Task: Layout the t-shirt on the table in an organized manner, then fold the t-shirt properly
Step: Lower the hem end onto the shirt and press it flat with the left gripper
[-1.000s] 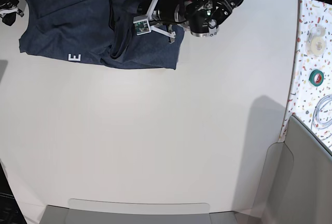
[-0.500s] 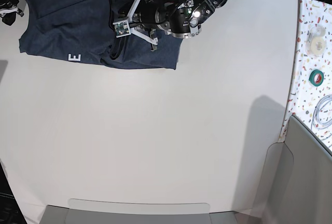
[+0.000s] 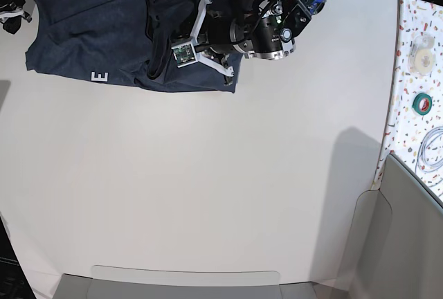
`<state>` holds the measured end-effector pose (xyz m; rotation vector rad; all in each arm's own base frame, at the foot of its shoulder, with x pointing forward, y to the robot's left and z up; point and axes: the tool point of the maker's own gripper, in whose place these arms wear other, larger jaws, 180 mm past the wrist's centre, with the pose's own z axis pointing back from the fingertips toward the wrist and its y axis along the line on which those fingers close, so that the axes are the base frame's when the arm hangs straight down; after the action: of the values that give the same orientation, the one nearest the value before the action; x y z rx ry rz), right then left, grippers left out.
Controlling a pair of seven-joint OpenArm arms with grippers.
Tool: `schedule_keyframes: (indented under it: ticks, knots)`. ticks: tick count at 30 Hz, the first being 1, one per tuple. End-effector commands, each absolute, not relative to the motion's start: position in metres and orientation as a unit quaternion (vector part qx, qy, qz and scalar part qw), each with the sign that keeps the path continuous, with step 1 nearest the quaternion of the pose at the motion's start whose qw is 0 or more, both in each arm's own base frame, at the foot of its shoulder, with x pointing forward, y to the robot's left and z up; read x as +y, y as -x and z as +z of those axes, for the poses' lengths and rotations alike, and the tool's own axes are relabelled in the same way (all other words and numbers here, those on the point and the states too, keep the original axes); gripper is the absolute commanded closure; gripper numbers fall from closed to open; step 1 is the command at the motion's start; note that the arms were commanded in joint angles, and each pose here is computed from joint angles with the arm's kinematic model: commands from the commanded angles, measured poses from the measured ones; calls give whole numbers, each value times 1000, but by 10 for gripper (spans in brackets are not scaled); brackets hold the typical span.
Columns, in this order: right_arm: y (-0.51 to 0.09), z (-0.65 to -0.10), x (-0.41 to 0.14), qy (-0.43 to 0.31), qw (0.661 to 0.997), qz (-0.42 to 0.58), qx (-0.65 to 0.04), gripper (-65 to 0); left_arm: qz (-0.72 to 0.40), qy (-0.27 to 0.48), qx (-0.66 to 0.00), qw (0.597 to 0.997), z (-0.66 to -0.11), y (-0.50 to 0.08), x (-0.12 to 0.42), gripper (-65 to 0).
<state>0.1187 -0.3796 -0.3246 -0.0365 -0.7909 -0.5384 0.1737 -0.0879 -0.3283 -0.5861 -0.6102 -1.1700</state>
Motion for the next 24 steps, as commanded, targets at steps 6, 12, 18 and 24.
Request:
schedule_keyframes:
  ticks: [6, 12, 18, 24]
  knots:
    - [-128, -312, -385, 25, 880, -248, -404, 0, -524, 279, -281, 754, -340, -178, -81, 0]
    - [-128, -312, -385, 25, 880, -248, -404, 0, -518, 288, -266, 760, -348, -169, -83, 0]
    - [-127, -312, -384, 24, 880, -249, -404, 0, -550, 329, -256, 724, -339, -137, -120, 0]
    - [-127, -313, -383, 23, 880, -249, -403, 0, -555, 348, -286, 700, -314, -145, -147, 0]
